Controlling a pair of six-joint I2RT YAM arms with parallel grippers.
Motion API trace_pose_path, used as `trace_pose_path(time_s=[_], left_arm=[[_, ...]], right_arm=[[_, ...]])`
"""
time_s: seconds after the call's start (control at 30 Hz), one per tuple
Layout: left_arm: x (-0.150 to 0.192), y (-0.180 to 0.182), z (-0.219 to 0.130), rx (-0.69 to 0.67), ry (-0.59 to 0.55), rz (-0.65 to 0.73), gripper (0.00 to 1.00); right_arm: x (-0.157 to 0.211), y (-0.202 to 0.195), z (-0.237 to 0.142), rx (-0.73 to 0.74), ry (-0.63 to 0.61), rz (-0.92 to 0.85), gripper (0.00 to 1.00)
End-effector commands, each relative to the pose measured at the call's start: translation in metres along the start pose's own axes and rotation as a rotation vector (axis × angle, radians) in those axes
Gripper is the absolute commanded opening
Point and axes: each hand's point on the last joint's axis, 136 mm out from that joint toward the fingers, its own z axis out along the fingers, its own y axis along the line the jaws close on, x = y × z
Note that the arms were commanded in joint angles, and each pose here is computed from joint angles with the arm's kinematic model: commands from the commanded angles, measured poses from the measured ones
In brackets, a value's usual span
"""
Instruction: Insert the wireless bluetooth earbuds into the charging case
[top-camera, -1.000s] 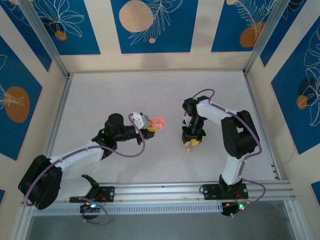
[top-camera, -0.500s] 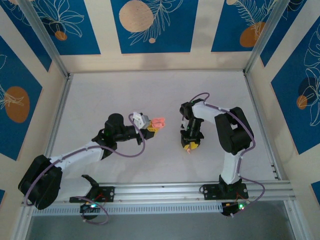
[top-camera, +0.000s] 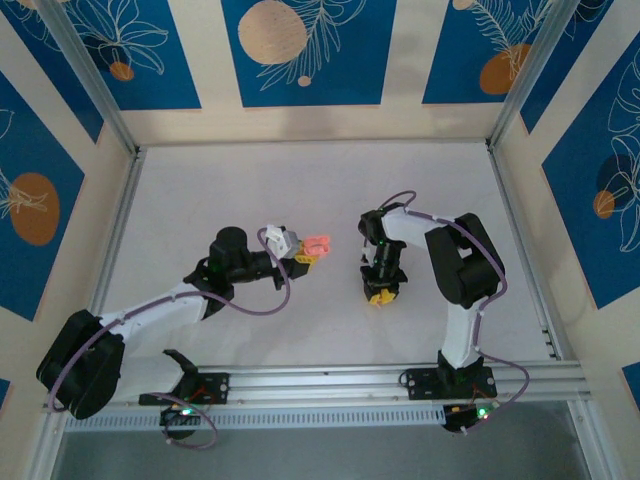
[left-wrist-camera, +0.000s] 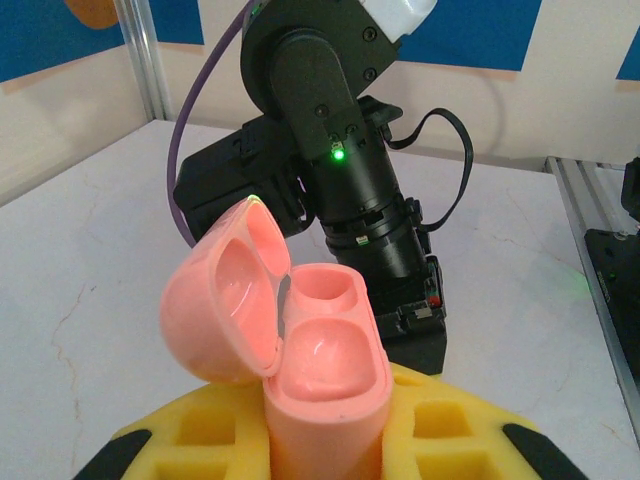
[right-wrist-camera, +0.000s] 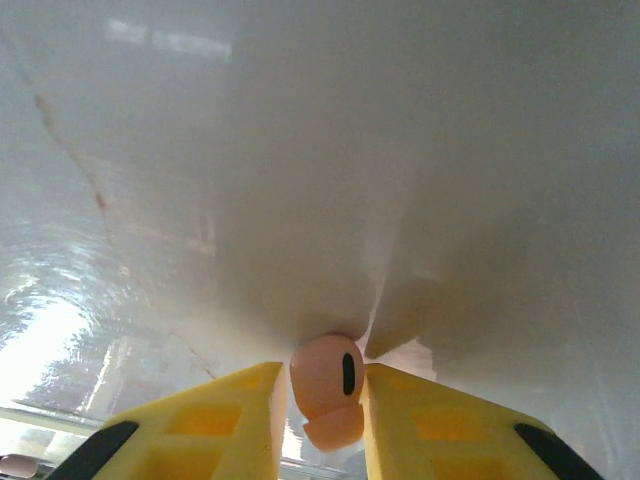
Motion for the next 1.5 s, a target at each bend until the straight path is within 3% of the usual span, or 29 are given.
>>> trace_pose_path(time_s=[0.0,0.17,0.57,0.83,1.47], left_arm=[[-0.006,0.002,-0.002,-0.008,-0.009,0.014,0.20],[-0.007,0.002,-0.002,-0.009,-0.009,0.013,0.20],[-0.008,0.002,-0.003,-0.011,-0.008,0.012,0.20],[-0.007,0.002,-0.004,-0.014,-0.004,0.013,0.20],[-0.005,0.003,-0.004,-0.017,0.006,0.010,0.20]], right_arm=[[0.002,0.002,0.007,0.000,0.016,0.002,0.26],[0.000,0.001,0.008,0.006,0.011,0.002,0.31],[-0.004,0.004,-0.012,0.037,-0.030,-0.015,0.31],[-0.002,0.002,-0.002,0.044,-0.002,-0.013,0.31],[-0.005,-0.001,0.007,0.048,-0.019,-0.011,0.21]])
